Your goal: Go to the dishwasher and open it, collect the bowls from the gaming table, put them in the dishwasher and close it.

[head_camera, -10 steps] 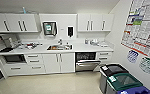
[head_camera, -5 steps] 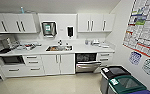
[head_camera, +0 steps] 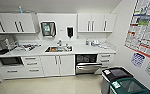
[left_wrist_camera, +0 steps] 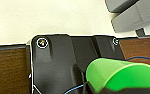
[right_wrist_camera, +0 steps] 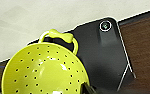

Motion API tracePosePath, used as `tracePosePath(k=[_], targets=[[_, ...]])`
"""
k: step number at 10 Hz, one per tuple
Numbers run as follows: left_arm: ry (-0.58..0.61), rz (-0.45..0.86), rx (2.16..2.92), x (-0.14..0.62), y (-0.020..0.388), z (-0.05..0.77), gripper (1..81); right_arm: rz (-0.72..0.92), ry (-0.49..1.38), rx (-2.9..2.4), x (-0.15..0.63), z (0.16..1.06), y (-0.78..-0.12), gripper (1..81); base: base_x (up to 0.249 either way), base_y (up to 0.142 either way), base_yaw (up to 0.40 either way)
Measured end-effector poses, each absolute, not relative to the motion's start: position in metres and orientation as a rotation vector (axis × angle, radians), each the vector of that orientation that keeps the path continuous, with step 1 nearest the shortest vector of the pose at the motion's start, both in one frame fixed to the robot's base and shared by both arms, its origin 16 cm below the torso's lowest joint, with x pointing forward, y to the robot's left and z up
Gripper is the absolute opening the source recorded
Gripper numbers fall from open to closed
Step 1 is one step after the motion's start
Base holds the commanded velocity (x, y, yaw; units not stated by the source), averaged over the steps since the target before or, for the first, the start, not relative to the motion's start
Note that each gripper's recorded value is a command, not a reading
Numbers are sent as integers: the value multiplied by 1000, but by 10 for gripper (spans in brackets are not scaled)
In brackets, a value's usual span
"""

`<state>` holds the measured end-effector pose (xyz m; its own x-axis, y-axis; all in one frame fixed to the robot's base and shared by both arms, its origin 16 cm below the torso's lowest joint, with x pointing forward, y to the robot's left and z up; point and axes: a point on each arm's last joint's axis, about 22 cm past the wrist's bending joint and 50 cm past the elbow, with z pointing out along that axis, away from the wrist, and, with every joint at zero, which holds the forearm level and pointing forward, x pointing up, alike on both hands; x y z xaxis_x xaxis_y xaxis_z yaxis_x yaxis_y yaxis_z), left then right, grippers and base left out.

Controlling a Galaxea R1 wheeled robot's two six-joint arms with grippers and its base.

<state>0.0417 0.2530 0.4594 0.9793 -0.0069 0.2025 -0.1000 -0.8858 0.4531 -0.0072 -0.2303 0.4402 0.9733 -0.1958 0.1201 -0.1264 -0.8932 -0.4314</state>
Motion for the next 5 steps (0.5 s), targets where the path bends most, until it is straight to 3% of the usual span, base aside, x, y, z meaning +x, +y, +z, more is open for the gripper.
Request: tracePosePath(k=[5], targets=[[-75,268,2647,41,252,459,10,-222,230,-2689,-8,440,-231,10,88,0,0]])
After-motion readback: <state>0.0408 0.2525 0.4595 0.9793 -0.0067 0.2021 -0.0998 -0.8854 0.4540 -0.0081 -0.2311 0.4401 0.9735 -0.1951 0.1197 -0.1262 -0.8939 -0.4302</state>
